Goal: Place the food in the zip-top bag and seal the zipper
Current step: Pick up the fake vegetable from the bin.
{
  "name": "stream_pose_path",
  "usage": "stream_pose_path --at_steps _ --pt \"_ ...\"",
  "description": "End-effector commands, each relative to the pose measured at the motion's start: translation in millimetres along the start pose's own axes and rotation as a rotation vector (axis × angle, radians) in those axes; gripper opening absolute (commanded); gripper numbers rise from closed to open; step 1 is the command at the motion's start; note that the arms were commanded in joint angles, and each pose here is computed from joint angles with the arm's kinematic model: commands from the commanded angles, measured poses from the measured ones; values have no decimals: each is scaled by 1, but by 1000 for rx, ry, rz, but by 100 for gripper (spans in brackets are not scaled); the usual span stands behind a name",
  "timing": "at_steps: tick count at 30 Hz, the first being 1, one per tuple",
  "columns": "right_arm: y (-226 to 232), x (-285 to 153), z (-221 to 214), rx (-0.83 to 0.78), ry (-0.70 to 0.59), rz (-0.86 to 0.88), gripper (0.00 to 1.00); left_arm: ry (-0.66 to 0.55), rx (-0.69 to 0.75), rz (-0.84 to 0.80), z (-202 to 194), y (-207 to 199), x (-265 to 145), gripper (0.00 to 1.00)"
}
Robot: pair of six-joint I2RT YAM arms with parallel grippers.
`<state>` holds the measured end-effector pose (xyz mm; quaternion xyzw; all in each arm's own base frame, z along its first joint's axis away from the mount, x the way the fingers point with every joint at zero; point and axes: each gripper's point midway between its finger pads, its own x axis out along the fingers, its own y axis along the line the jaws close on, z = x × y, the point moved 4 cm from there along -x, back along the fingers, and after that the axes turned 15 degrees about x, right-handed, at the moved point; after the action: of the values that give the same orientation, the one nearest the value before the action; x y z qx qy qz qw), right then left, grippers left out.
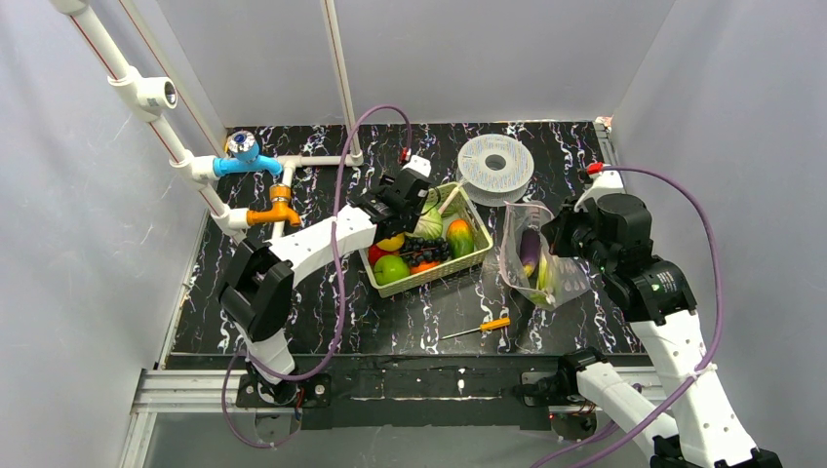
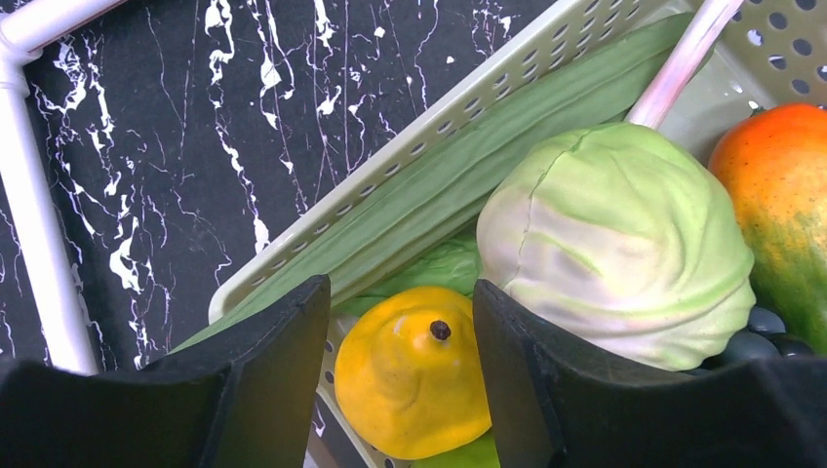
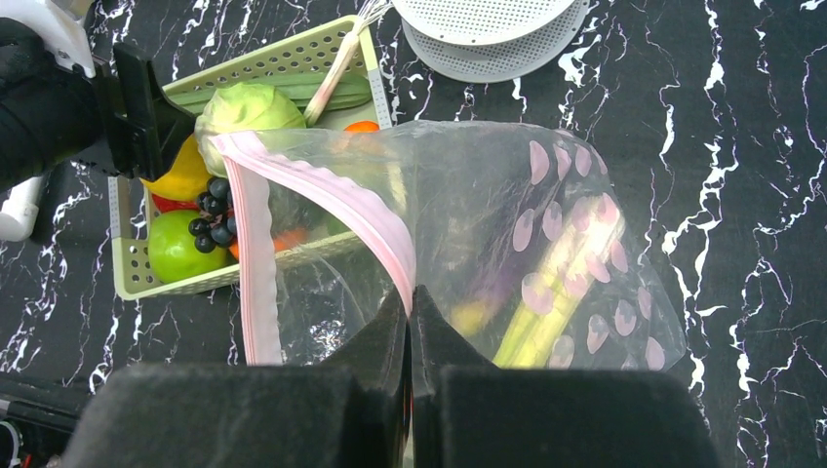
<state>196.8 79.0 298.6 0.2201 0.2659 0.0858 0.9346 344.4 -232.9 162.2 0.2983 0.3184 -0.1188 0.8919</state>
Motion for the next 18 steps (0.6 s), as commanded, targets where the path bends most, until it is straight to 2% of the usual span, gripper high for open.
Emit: stream_pose_path --at_steps 1,4,9,15,18 --pt "6 3 8 -13 -38 29 1 -10 -20 -13 4 -1 -3 53" --pt "5 3 8 -14 -38 29 1 13 -20 -22 -3 -4 -1 49" --pt "5 4 6 -15 -34 33 1 18 -11 -36 -9 -3 -6 25" --pt "7 6 7 -15 -29 40 1 -26 -20 -61 3 7 -27 6" --pt "8 6 7 -13 -28 45 1 -59 -18 -55 13 17 -40 4"
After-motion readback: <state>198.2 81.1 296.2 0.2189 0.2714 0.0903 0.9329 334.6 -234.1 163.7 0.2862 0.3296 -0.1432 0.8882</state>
